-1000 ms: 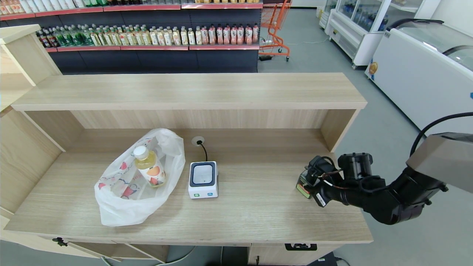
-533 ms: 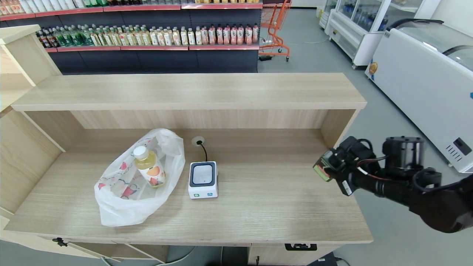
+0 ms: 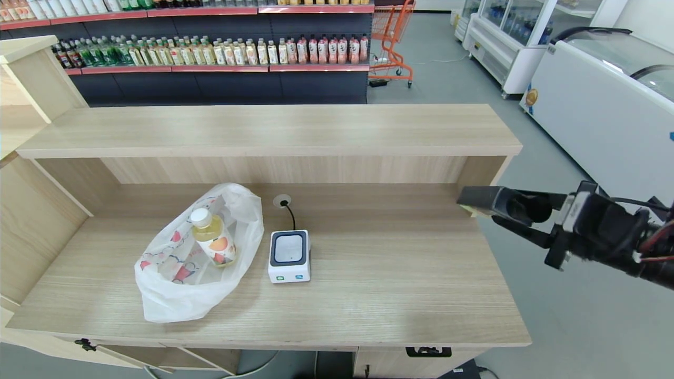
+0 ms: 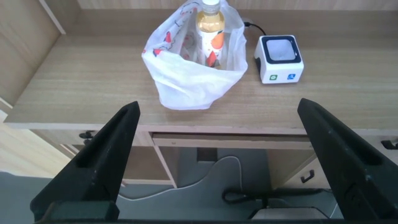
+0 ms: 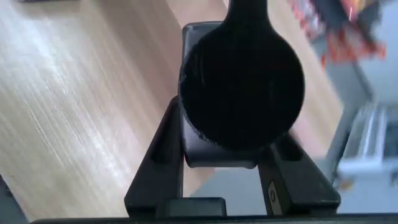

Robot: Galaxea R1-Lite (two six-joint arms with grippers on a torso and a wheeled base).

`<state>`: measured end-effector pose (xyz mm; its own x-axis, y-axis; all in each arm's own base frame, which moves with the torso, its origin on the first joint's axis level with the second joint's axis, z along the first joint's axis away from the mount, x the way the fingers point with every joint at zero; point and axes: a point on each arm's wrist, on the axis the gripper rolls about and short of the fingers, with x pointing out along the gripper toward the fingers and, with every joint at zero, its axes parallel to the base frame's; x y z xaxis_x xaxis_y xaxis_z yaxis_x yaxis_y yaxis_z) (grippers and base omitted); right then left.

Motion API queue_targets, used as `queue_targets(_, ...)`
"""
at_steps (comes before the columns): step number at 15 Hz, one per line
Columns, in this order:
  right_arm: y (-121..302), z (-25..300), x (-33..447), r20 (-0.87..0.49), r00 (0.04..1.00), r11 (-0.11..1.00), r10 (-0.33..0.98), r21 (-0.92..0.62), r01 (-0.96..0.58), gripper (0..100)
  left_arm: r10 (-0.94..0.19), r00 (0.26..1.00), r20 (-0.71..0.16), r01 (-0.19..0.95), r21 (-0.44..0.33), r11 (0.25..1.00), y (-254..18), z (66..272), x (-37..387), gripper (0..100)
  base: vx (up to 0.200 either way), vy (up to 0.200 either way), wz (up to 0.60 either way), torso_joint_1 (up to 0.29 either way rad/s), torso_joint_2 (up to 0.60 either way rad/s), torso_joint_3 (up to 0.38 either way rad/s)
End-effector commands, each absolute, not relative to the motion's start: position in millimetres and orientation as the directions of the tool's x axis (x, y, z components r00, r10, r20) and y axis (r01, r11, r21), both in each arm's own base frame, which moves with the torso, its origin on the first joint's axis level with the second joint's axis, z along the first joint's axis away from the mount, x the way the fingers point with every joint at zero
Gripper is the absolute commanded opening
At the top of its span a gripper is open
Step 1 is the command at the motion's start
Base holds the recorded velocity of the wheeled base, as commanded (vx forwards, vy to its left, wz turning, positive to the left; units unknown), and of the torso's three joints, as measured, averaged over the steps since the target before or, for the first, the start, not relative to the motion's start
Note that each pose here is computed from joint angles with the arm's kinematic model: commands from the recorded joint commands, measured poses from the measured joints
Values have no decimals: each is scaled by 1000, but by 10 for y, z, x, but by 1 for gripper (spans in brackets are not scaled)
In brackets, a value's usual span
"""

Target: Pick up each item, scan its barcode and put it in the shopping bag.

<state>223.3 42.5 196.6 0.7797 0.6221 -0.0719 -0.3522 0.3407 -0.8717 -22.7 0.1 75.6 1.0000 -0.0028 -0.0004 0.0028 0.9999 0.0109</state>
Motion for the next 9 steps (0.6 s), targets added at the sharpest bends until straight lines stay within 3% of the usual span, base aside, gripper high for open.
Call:
queue_targets(1,414,2034,2132,-42,695,207,718,-940,-270,0,-3,1000,0,3,11,1000,1,757,-227,100,0,0,0,0,0,0)
queue_targets(2,451,2032,2129,-39,582,41,812,-992,-123,0,-3,1000,0,3,11,1000,1,757,-227,100,0,0,0,0,0,0)
queue_targets(3,518,2021,2099,-39,477,-53,878,-999,15,0,-3,1000,0,3,11,1000,1,757,-227,100,0,0,0,0,0,0)
queue_targets(6,646,1766,1952,-190,269,-220,944,-972,87,0,-3,1000,0,3,11,1000,1,757,-227,100,0,0,0,0,0,0)
queue_targets(9,644,1684,1925,-220,189,-265,957,-929,260,0,-3,1000,0,3,11,1000,1,757,-227,100,0,0,0,0,0,0)
